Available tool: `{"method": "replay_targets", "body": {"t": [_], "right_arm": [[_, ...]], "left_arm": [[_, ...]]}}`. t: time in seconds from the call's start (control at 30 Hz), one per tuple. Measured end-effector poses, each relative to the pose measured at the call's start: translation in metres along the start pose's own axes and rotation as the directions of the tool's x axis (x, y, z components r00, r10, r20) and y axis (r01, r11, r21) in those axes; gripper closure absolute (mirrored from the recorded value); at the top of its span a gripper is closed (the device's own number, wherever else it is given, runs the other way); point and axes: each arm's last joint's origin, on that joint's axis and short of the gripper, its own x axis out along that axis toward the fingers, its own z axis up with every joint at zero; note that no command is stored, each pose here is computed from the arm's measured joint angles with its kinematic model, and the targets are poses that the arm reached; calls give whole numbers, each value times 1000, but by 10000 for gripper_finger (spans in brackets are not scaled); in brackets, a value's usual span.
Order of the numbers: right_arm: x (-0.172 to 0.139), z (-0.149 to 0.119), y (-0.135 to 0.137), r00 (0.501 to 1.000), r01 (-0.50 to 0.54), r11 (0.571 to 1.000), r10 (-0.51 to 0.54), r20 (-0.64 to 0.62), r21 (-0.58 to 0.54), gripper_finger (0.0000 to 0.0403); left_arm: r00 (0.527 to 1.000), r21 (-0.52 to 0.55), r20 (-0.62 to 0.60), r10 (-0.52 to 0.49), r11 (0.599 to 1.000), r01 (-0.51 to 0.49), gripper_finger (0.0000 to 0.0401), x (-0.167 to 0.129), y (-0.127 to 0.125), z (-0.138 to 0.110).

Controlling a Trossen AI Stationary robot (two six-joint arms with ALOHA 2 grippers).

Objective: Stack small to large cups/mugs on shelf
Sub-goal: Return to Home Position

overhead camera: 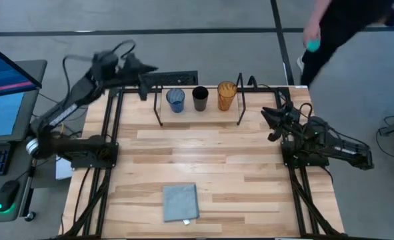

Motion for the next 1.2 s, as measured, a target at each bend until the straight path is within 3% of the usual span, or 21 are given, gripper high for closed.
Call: {"method": "replay_targets", "body": {"t": [0.23,0.37,0.47,0.83,1.2], "right_arm": [[0,1,-8,996,67,997,-69,-57,-30,290],[0,-1,-12,996,45,999,-46,-80,-10,290],[0,0,-17,993,88,996,-90,-73,-25,290],[-1,-11,-35,984,121,993,-118,-135,12,290],[-4,-8,-46,972,209,977,-205,-113,27,290]], "left_arm": [[977,-52,177,119,992,-111,160,-33,-20,-77],[970,-100,193,149,986,-132,160,-42,-28,-115],[970,-136,172,171,980,-148,160,-44,-30,-138],[946,-209,187,266,951,-227,160,-48,-27,-184],[924,-277,249,288,936,-217,160,-53,-32,-219]]}}
